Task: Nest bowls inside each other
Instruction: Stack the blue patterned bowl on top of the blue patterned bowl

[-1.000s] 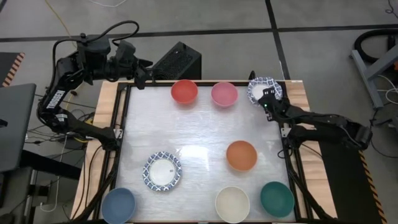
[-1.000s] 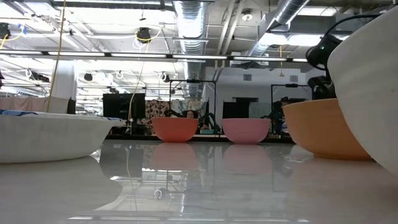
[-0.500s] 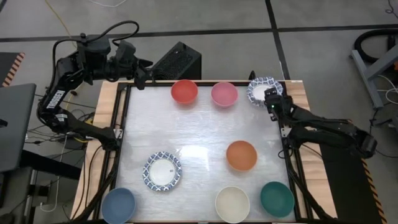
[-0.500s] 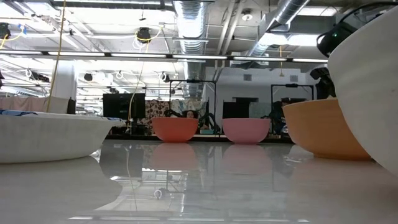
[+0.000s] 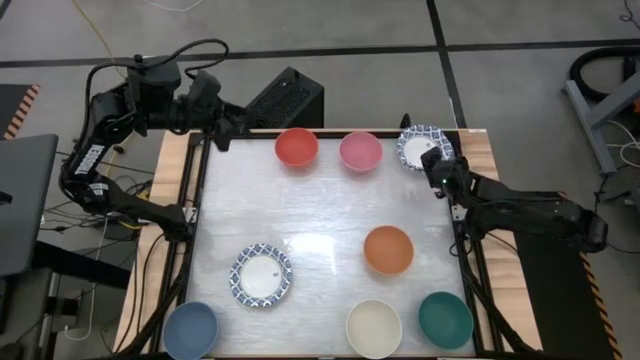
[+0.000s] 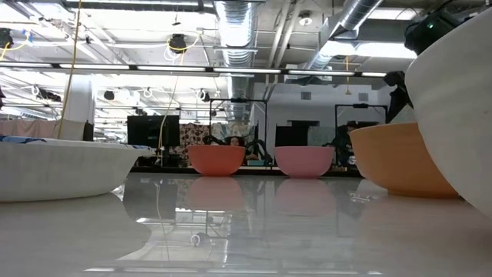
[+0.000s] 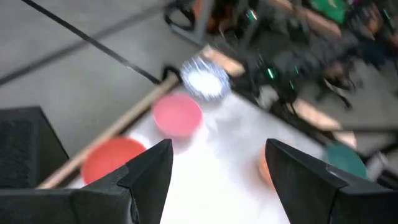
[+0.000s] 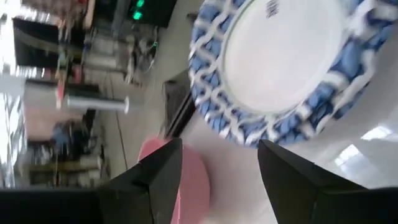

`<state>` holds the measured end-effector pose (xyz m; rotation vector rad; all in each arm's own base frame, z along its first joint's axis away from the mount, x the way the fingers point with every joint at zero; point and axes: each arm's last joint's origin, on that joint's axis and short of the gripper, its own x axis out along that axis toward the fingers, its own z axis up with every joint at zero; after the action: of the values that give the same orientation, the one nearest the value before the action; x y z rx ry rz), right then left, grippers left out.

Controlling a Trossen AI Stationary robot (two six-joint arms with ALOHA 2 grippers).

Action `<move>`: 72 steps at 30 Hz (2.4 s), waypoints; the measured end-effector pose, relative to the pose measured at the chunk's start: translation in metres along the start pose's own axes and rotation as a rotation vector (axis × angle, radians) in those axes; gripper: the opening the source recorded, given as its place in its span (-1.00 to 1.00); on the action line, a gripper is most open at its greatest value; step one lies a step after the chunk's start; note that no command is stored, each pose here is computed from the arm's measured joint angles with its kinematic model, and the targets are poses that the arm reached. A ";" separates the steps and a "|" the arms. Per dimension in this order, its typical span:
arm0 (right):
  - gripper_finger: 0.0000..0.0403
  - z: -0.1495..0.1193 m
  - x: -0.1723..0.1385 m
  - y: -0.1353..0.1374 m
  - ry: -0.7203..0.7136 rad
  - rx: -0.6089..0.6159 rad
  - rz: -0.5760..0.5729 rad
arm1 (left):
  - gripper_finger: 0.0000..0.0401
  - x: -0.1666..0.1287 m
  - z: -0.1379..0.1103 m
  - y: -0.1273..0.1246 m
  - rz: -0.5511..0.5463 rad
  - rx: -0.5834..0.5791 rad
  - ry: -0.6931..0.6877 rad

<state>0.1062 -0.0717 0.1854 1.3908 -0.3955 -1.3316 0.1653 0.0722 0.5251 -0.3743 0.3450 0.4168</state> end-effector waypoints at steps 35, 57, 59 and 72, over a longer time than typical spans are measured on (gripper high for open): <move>0.11 -0.063 -0.056 0.012 0.445 -0.674 0.490 | 0.22 0.037 -0.133 -0.080 0.211 0.047 0.596; 0.11 -0.076 -0.053 0.016 0.472 -0.643 0.514 | 0.22 0.113 -0.281 -0.047 0.156 -0.117 0.884; 0.11 -0.076 -0.053 0.016 0.472 -0.644 0.513 | 0.22 0.115 -0.291 -0.038 0.185 -0.124 0.899; 0.11 -0.076 -0.053 0.016 0.475 -0.636 0.512 | 0.22 0.129 -0.338 -0.019 0.064 -0.229 0.977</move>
<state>0.1608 0.0015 0.2050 0.9304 0.0113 -0.5935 0.2016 -0.0430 0.1832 -0.7851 1.2691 0.3108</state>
